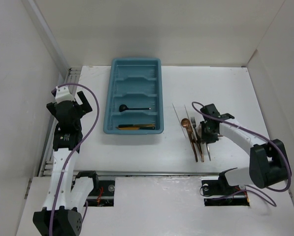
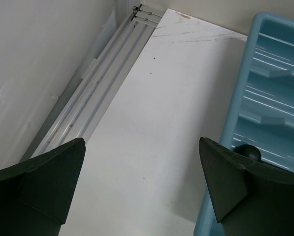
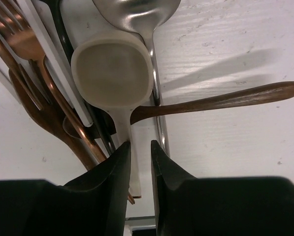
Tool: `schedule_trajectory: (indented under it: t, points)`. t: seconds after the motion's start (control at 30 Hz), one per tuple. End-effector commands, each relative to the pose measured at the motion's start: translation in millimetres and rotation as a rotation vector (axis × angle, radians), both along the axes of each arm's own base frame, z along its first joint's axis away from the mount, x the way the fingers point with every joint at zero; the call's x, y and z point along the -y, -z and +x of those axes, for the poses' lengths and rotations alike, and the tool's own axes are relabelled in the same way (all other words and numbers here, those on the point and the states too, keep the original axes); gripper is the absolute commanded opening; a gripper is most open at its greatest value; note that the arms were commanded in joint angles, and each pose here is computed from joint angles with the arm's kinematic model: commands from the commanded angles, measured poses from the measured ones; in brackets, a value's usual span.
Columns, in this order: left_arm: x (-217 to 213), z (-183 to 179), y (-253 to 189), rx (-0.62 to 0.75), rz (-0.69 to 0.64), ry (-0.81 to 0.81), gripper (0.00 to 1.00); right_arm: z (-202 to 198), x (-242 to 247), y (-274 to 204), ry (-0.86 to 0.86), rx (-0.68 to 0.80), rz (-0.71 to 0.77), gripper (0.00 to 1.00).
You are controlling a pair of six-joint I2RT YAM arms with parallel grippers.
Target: Sort the eating utensils into containers
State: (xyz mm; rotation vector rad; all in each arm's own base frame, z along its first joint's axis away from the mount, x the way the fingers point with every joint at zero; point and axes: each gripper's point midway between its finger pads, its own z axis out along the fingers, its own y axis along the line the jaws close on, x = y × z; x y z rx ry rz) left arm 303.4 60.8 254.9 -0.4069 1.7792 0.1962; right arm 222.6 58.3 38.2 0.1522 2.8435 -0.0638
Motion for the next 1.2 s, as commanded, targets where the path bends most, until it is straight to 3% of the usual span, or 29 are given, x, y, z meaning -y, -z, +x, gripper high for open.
schedule_trajectory:
  t: [0.0,0.33,0.73,0.83,0.87,1.0,1.17]
  points:
    - [-3.8,0.0,-10.7,0.05,0.01,-0.013,1.0,8.5,-7.8,4.5,0.007,0.031,0.041,0.29]
    - [-3.7,-1.4,-13.3,0.059,0.011,-0.013,1.0,12.7,-8.2,-3.3,-0.014,0.07,0.046,0.33]
    - [-5.6,-2.1,-13.3,0.055,0.021,-0.02,1.0,20.2,-15.6,14.8,-0.042,0.049,0.066,0.29]
    - [-5.2,-1.9,-13.4,0.059,0.013,-0.022,1.0,20.6,-17.7,17.6,-0.045,0.042,0.074,0.19]
    - [-5.2,-2.8,-11.3,0.05,0.013,-0.022,1.0,21.3,-15.4,17.6,-0.041,0.045,0.062,0.0]
    - [-5.2,-2.8,-11.3,0.049,0.013,-0.022,1.0,25.8,-2.2,-7.4,-0.009,0.087,-0.004,0.0]
    - [-5.3,-0.5,-10.8,0.05,0.013,-0.022,1.0,41.2,-7.2,-77.3,-0.06,0.215,-0.099,0.0]
